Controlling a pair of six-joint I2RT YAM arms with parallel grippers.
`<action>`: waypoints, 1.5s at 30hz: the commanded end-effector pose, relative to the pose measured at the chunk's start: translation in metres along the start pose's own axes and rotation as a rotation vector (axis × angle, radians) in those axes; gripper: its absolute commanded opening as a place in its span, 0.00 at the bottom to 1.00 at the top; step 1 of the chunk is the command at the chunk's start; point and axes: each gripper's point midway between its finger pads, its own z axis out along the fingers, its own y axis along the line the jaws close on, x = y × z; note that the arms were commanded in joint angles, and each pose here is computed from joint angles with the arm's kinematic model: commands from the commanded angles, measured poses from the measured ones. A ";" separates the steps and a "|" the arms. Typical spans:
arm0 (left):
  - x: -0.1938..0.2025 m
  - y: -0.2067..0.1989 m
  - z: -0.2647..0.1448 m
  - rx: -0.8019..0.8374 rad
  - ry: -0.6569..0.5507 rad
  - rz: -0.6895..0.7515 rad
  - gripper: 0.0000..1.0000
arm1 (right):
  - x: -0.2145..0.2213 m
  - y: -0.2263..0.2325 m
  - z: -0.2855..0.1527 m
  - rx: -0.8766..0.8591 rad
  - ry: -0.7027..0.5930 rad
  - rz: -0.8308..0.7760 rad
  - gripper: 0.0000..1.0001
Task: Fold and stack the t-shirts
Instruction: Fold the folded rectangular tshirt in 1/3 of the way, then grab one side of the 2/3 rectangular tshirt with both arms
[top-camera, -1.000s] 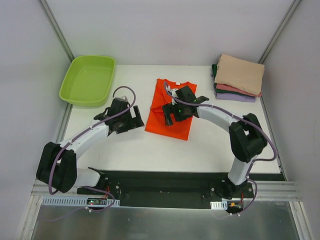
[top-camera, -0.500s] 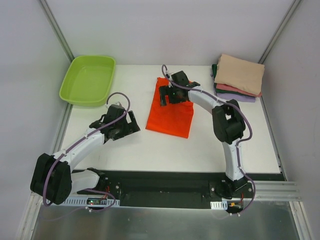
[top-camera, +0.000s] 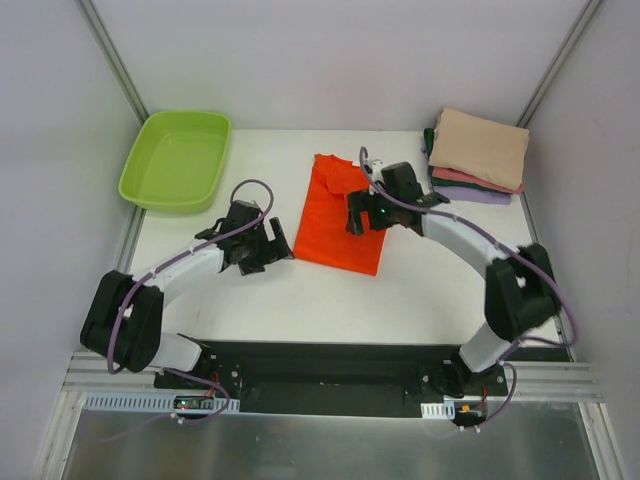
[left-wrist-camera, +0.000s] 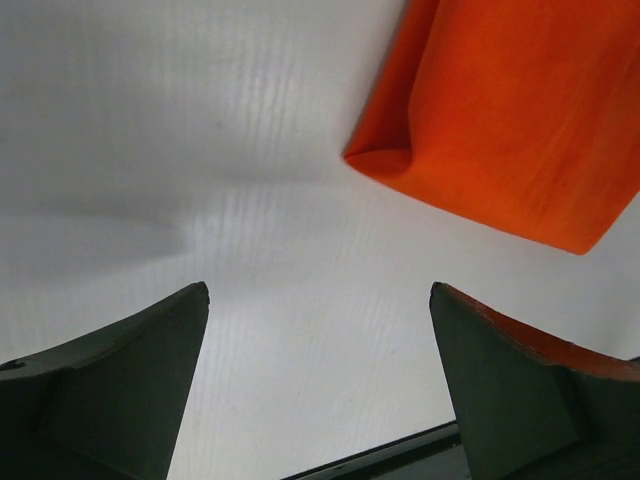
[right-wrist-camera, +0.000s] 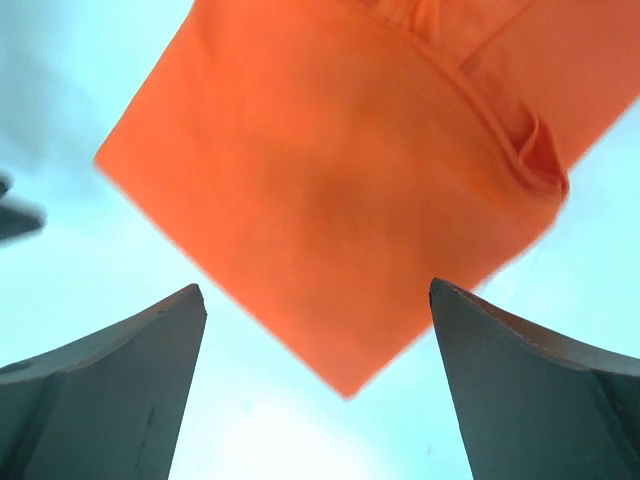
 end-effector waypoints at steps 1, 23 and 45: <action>-0.028 -0.043 0.011 0.131 -0.001 -0.005 0.88 | 0.017 0.020 -0.051 -0.105 -0.135 -0.087 0.96; -0.003 -0.021 0.077 0.023 0.177 -0.085 0.15 | 0.128 0.016 -0.054 -0.048 0.027 -0.262 0.96; -0.005 -0.004 0.064 -0.034 0.130 -0.068 0.00 | 0.135 0.006 -0.005 0.171 0.349 -0.615 0.56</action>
